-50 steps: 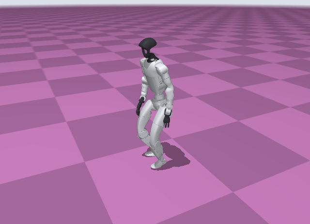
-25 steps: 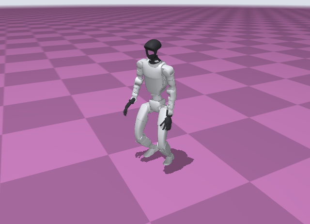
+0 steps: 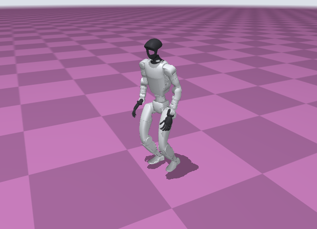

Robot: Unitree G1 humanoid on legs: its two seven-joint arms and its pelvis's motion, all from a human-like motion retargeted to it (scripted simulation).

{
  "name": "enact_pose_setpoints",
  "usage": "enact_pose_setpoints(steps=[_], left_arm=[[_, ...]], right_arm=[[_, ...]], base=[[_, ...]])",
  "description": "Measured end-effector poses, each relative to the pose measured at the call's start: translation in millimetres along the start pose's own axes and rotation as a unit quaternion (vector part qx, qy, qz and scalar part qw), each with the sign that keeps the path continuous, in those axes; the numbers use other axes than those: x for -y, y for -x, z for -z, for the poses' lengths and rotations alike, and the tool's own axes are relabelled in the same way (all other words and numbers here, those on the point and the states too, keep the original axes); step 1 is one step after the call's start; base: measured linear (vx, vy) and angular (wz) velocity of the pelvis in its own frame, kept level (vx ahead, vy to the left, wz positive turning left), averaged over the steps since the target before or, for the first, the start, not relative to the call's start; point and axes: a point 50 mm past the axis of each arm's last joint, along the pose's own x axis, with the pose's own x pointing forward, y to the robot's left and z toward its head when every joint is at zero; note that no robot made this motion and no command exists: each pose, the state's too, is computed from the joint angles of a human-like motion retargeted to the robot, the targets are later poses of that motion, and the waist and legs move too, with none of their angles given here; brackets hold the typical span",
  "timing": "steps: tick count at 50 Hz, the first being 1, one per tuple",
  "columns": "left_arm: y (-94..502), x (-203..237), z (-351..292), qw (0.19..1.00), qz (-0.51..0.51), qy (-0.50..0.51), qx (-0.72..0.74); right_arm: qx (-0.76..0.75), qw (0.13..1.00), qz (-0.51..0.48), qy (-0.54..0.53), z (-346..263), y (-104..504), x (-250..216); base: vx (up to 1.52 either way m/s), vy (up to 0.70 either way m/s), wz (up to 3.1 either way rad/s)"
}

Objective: Run

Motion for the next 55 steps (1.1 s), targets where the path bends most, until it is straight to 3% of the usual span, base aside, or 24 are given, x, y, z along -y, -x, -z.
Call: enact_pose_setpoints(steps=[5,11,17,23,29,35,44,50,55], left_arm=[[-4,-11,-21,0.997,-0.056,0.013,0.050],[-13,-30,-28,0.986,-0.158,0.037,0.039],[-14,-42,-40,0.982,-0.165,0.075,0.054],[2,-31,-51,0.986,-0.087,0.085,0.112],[12,-21,-91,0.975,-0.003,0.026,0.220],[10,-30,-114,0.962,-0.037,-0.007,0.270],[8,-46,-110,0.970,-0.049,-0.001,0.239],[29,-71,-137,0.950,-0.063,0.056,0.300],[52,-83,-180,0.912,-0.029,0.094,0.398]], right_arm=[[-0.009,0.999,0.045,-0.008,-5,-1,-1],[0.100,0.989,0.109,-0.027,-79,-20,10],[0.185,0.974,0.116,-0.065,-119,-24,41],[0.134,0.989,0.069,0.002,-73,-24,44],[0.033,0.997,0.063,0.034,-24,-23,42],[-0.012,0.992,0.081,0.094,-6,-23,40],[0.130,0.988,0.046,0.068,-64,-22,38],[0.098,0.991,0.036,0.083,-21,-5,48],[-0.014,0.998,0.057,0.003,27,15,43]], base=[[0.43,0.06,-0.08],[0.33,0.07,-0.82],[0.56,0.06,0.63],[0.63,-0.05,0.94],[0.63,-0.09,0.69],[0.61,-0.08,0.28],[0.79,0.04,0.27],[0.83,0.04,0.72],[0.80,-0.08,0.95]])
